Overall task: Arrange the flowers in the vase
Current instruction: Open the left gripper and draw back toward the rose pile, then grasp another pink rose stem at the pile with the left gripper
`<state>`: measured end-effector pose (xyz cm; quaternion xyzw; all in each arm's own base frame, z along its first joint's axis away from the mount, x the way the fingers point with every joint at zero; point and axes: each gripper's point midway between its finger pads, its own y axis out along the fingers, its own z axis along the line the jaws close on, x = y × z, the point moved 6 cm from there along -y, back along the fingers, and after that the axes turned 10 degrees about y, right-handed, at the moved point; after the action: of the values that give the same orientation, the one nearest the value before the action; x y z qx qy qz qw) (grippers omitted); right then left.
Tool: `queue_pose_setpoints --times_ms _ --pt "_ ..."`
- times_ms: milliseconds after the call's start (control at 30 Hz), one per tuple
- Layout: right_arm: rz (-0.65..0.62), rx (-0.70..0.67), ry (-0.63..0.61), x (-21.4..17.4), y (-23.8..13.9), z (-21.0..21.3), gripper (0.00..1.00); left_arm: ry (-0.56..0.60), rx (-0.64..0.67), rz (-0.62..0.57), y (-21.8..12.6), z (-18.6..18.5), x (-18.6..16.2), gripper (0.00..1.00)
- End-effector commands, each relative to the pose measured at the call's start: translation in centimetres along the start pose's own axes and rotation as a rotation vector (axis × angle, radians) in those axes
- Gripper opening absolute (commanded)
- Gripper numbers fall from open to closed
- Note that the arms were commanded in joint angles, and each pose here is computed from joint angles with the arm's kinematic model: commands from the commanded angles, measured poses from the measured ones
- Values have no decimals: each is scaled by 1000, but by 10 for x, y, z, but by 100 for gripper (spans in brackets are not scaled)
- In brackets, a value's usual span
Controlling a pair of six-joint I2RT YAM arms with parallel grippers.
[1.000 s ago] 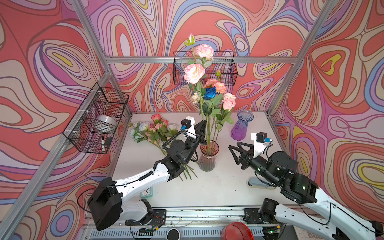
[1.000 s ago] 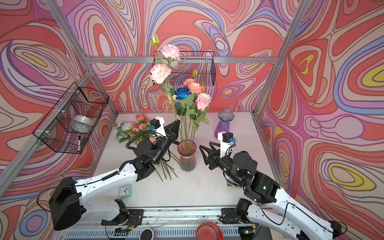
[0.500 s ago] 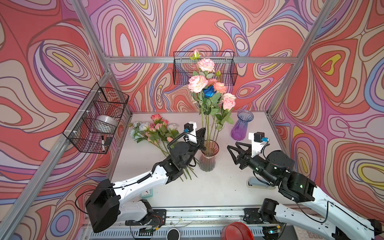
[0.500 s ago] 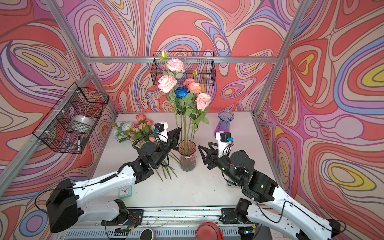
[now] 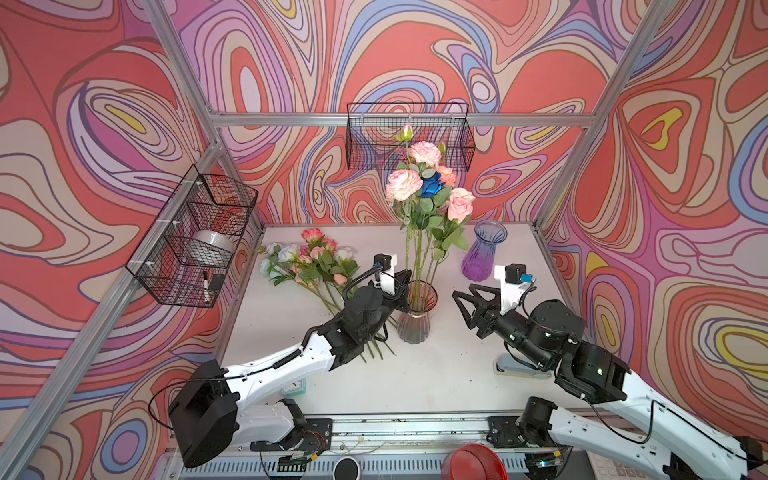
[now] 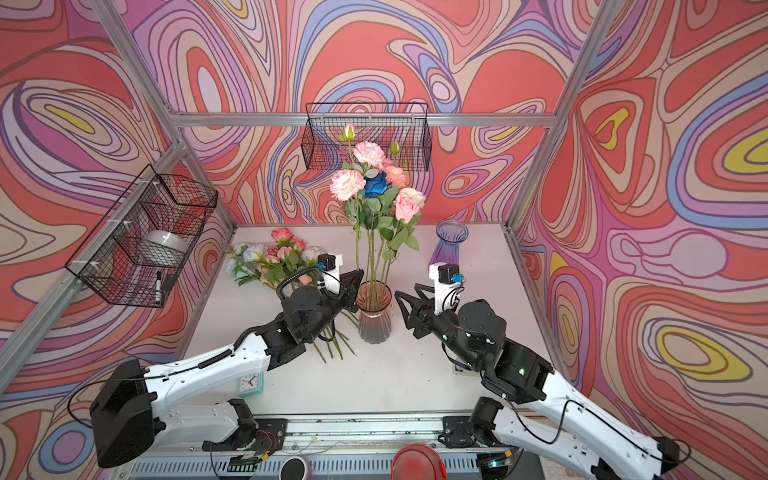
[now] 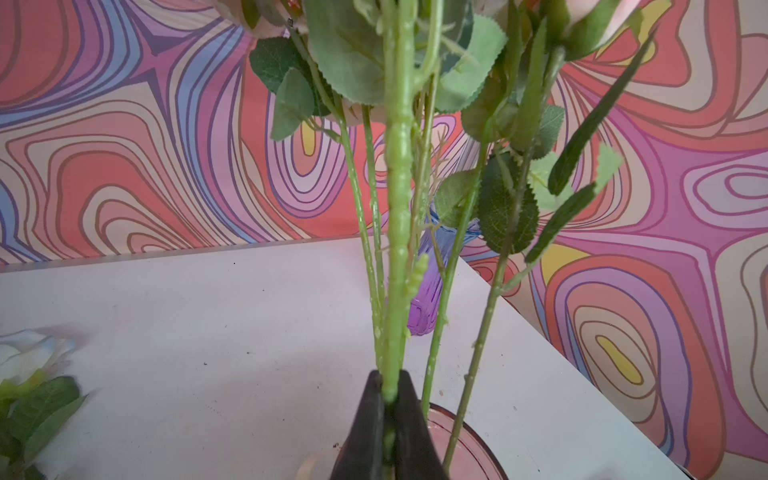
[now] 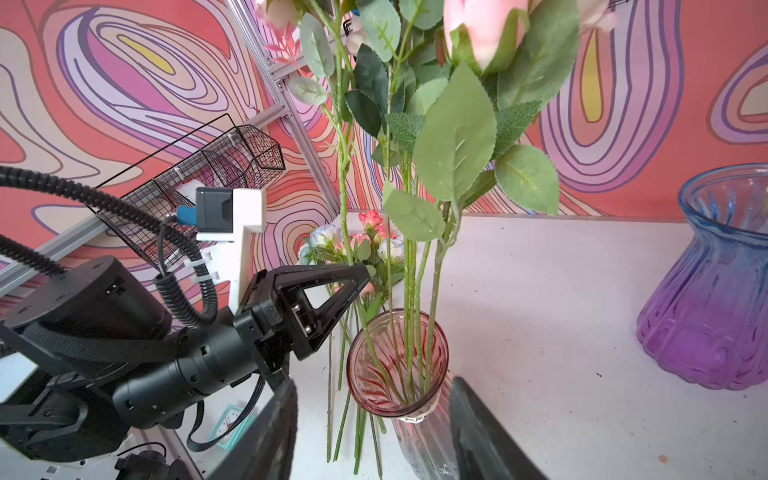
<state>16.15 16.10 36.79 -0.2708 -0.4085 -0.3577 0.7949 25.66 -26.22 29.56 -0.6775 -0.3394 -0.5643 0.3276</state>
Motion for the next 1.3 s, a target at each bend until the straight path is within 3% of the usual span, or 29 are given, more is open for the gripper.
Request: queue_pose_setpoints --times_ms 0,167,433,600,700,833,967,1067,1267 --pt "-7 21 15 5 -4 4 60 -21 -15 26 -5 -2 -3 30" --pt "-3 28 18 5 -3 5 62 -44 -31 -12 -15 -3 13 60" --pt "-2 29 23 5 -4 5 62 -100 -49 -98 -46 0 47 67" --pt "13 16 26 -1 -3 1 61 -152 60 -67 -70 21 41 68" --pt "22 1 24 -6 0 -2 58 -183 141 7 -80 41 21 69" --pt "31 -15 20 -9 2 -5 55 -314 282 174 -87 87 -19 67" --pt "31 -21 17 -9 2 -6 53 -402 448 342 -93 128 -55 60" --pt "33 -22 18 -10 2 -6 53 -513 525 450 -93 156 -84 47" --pt "36 -20 20 -11 0 -7 52 -636 613 514 -90 188 -129 41"
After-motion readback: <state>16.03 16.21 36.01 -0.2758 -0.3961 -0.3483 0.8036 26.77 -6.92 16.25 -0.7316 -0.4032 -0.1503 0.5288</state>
